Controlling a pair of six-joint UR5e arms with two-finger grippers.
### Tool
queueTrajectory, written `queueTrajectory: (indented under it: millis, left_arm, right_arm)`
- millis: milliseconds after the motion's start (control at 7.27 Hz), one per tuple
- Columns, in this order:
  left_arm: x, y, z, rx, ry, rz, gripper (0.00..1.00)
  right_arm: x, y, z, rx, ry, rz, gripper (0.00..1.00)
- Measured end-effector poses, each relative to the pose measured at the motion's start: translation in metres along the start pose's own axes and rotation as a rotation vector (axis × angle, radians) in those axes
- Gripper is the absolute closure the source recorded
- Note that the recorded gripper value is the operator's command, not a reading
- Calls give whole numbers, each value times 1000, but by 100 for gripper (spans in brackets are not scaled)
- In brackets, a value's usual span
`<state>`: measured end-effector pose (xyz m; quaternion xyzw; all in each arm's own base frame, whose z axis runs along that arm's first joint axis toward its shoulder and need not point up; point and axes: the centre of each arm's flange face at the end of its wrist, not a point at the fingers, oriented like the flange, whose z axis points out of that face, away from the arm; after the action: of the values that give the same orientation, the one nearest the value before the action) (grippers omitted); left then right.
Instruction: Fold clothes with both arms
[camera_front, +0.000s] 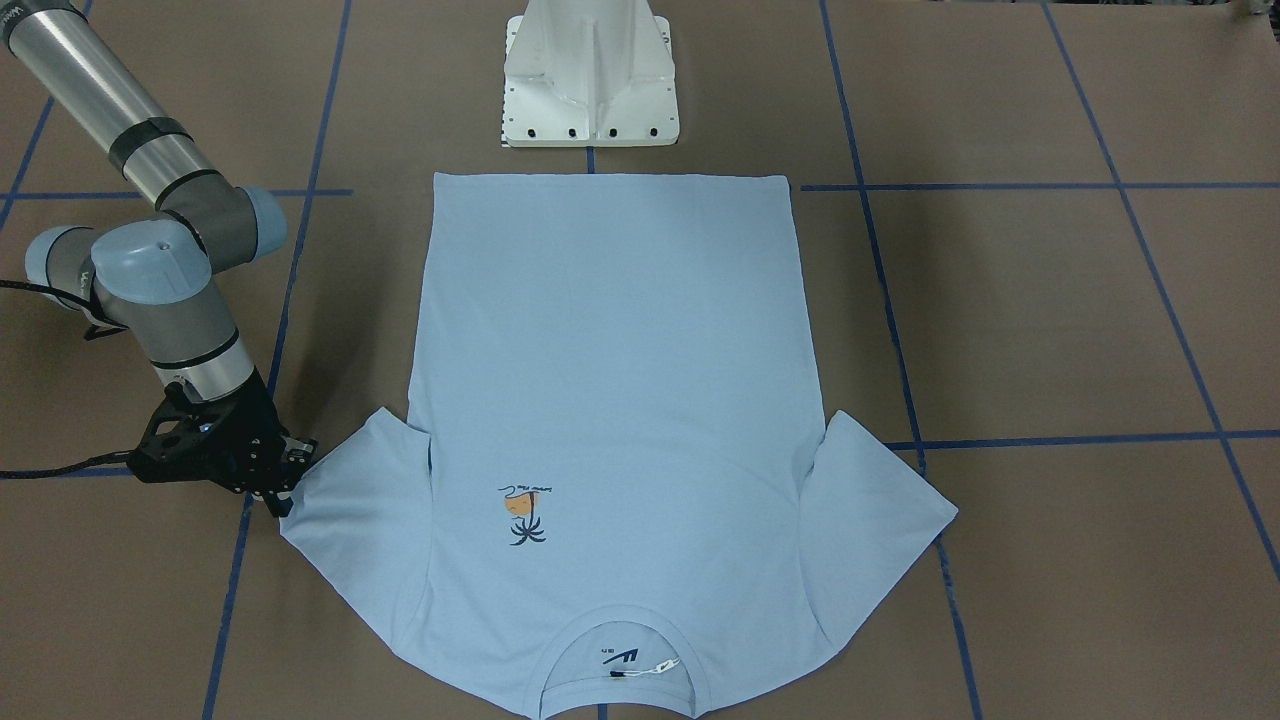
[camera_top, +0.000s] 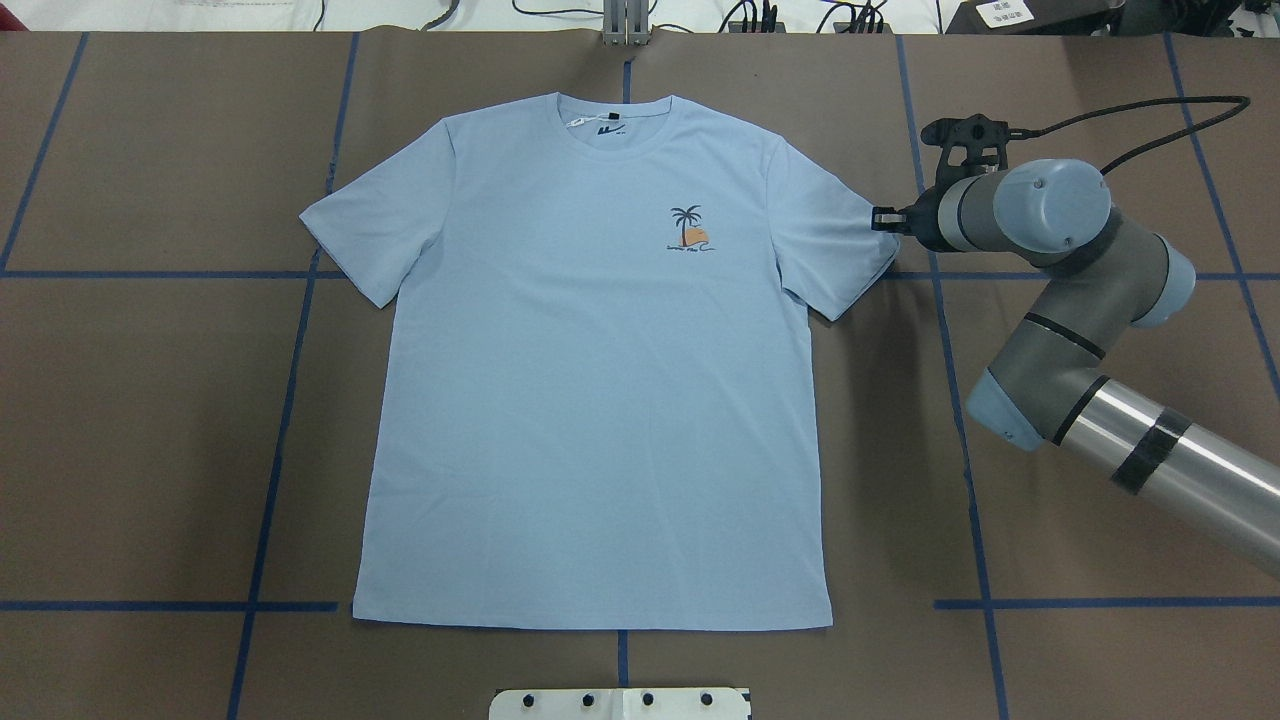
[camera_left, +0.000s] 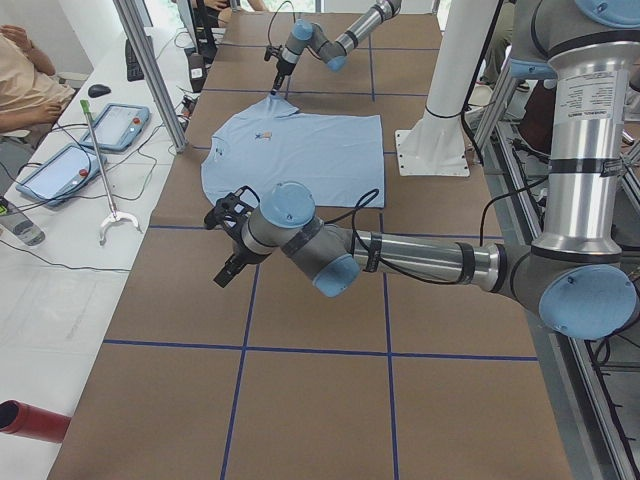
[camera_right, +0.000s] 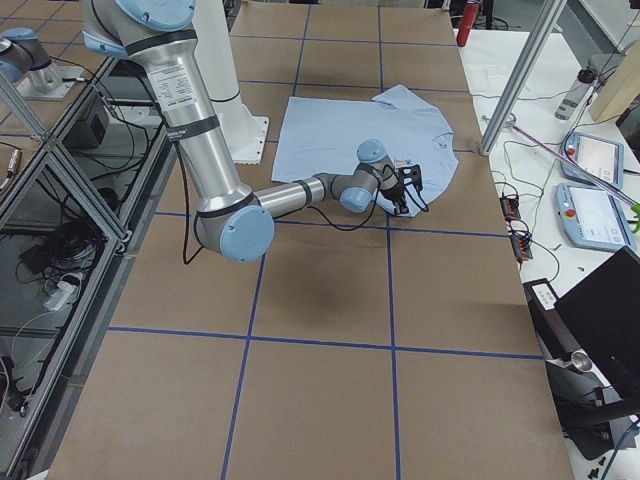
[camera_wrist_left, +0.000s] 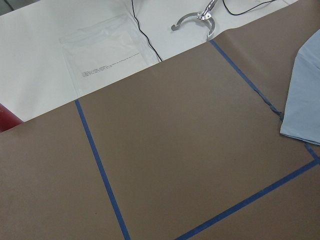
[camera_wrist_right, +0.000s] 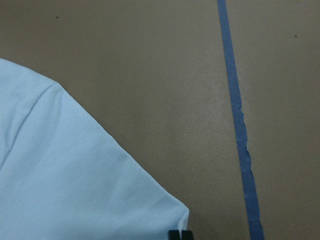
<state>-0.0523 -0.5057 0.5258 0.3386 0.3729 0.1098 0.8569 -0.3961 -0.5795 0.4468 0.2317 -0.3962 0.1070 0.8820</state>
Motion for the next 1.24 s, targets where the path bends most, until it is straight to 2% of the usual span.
queueTrajectory:
  millis: [275, 550, 825, 1238]
  left_arm:
    - [0, 0, -1, 1, -1, 0, 0]
    - [0, 0, 0, 1, -1, -2, 0]
    - [0, 0, 0, 0, -1, -4, 0]
    - [-1, 1, 1, -2, -1, -6, 0]
  right_arm:
    - [-34, -16, -13, 15, 19, 39, 100]
    - [-111, -17, -30, 57, 54, 121, 100]
    - [-175, 10, -35, 112, 41, 146, 100]
    - [-223, 43, -38, 147, 19, 107, 100]
